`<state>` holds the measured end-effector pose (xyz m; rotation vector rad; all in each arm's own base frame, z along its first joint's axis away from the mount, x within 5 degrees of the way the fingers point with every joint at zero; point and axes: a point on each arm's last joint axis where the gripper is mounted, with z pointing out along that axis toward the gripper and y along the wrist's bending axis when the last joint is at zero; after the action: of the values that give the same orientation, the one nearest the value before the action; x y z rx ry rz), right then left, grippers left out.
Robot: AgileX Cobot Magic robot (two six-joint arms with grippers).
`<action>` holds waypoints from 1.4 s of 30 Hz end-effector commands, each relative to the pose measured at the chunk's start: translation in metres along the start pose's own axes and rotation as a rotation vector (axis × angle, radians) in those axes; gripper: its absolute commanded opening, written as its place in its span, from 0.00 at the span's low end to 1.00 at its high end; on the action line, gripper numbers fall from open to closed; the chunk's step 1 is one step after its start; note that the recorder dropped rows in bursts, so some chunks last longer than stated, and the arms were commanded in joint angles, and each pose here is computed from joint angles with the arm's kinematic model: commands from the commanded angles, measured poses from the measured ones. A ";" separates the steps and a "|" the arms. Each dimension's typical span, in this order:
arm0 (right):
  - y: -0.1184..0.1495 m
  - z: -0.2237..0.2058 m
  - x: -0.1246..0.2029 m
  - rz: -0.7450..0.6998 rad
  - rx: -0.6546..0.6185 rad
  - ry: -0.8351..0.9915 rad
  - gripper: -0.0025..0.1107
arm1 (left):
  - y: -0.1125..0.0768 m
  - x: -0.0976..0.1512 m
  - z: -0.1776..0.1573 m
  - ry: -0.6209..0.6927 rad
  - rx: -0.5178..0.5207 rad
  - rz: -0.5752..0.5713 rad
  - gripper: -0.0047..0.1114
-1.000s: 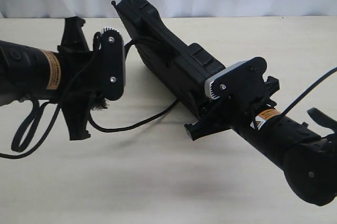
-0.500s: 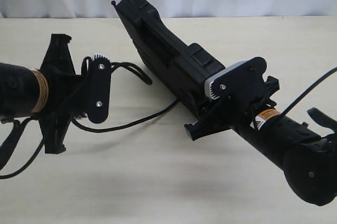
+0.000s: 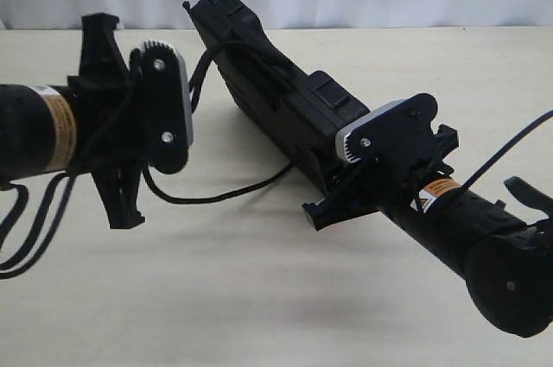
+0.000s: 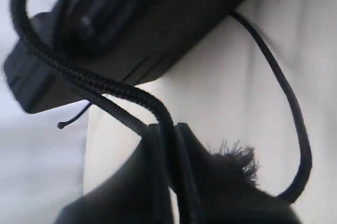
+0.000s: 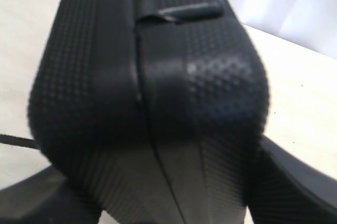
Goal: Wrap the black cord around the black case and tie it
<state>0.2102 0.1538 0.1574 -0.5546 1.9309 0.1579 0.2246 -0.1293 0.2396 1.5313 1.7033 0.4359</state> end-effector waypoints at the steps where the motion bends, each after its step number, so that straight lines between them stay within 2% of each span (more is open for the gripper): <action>1: 0.006 -0.002 0.025 0.036 -0.066 0.216 0.06 | -0.017 0.010 0.028 0.136 0.079 0.068 0.04; 4: 0.006 -0.002 0.025 0.036 -0.066 0.216 0.06 | -0.023 0.016 0.040 0.205 0.097 0.080 0.04; 9: 0.006 -0.002 0.025 0.036 -0.066 0.216 0.06 | -0.027 0.014 0.049 0.186 0.116 0.113 0.04; 13: 0.006 -0.002 0.025 0.036 -0.065 0.214 0.06 | -0.022 0.010 0.050 0.174 0.100 0.122 0.04; 20: 0.006 -0.002 0.025 0.055 -0.063 0.214 0.06 | 0.000 -0.007 0.051 0.125 0.038 0.095 0.04; 23: 0.006 -0.002 0.025 0.055 -0.063 0.214 0.06 | -0.004 -0.016 0.055 0.110 0.046 0.133 0.04; 27: 0.006 -0.002 0.025 0.055 -0.062 0.211 0.06 | -0.019 -0.027 0.065 0.097 0.086 0.205 0.04; 33: 0.006 -0.002 0.025 0.055 -0.062 0.211 0.06 | -0.037 -0.029 0.078 0.168 0.117 0.342 0.04; 37: 0.006 -0.002 0.025 0.056 -0.063 0.214 0.06 | -0.030 -0.029 0.077 0.225 0.063 0.406 0.04; 42: 0.007 -0.003 0.027 0.032 -0.078 0.243 0.06 | -0.013 -0.041 0.074 0.191 0.001 0.303 0.04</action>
<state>0.2100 0.1541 0.1580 -0.5525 1.9370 0.1651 0.2664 -0.1829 0.1853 1.8814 1.6120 0.7888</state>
